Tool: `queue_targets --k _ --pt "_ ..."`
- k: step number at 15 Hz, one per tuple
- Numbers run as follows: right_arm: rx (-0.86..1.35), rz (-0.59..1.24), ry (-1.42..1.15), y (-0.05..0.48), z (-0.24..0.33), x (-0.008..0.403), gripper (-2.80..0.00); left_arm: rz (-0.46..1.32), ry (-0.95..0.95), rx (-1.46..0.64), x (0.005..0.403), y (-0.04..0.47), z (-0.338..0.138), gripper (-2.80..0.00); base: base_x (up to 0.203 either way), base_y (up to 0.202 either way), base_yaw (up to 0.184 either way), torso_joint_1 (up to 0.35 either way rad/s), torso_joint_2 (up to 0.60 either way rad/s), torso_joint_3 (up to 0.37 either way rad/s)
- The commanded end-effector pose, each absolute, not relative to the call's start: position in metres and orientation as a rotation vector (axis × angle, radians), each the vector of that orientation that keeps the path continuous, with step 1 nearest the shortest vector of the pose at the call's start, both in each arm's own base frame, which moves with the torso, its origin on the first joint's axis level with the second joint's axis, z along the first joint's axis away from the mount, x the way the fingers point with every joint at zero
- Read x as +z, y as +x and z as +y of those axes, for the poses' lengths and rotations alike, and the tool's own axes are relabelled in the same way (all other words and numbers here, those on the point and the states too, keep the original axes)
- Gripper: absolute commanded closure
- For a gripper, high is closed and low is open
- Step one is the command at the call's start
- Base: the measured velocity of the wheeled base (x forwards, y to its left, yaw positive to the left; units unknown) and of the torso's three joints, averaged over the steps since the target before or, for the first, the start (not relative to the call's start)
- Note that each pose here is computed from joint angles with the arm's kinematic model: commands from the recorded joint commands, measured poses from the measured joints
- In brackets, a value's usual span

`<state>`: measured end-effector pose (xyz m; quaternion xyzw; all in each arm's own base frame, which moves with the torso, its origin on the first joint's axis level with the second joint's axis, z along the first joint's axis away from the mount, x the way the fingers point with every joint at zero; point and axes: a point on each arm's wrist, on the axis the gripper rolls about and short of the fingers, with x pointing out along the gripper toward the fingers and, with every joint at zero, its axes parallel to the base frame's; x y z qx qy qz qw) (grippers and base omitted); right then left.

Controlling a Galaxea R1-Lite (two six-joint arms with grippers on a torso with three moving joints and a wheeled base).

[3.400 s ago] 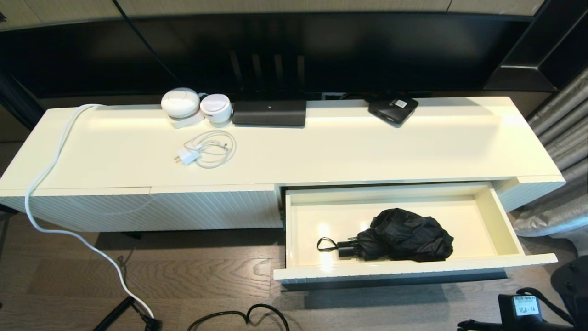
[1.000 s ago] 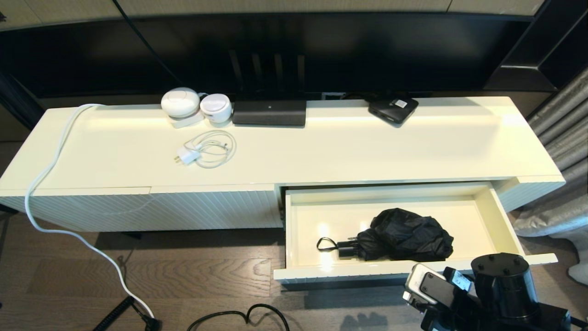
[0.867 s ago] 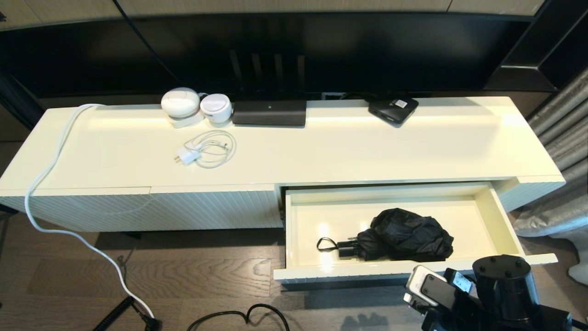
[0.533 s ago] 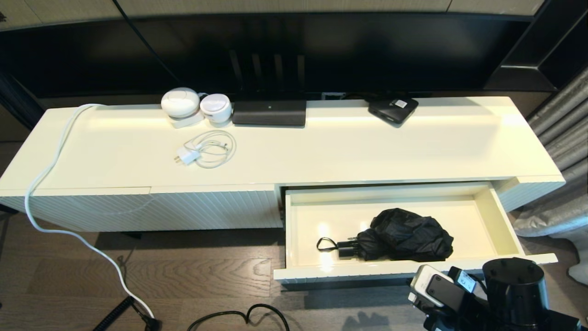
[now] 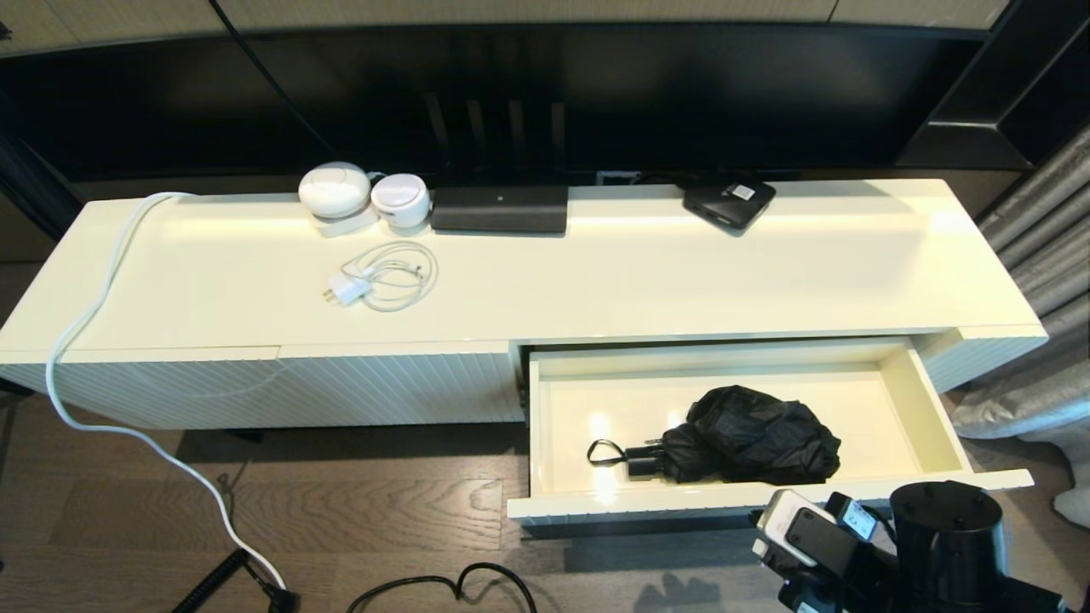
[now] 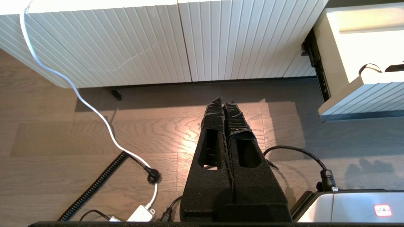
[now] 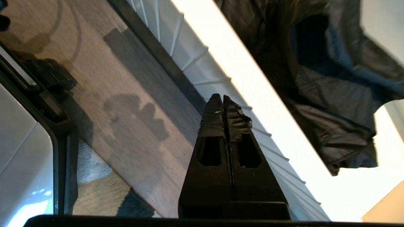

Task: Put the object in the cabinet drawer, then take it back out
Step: Close the drawer

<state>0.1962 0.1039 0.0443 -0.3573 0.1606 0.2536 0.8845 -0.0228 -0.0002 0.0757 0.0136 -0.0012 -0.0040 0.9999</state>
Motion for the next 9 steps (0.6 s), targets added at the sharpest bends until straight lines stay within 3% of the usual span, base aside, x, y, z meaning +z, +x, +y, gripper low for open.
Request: queue_targets --k 1,9 --pt "0.524 0.359 -0.750 0.202 0.104 0.036 0.00 0.000 0.028 -0.009 0.075 -0.023 0.000 0.00 0.000 0.000 0.000 0.000 0.00 0.000" --pt "0.491 0.272 -0.737 0.212 0.107 0.038 0.00 0.000 0.028 -0.008 0.075 -0.023 0.000 0.00 0.000 0.000 0.000 0.000 0.00 0.000"
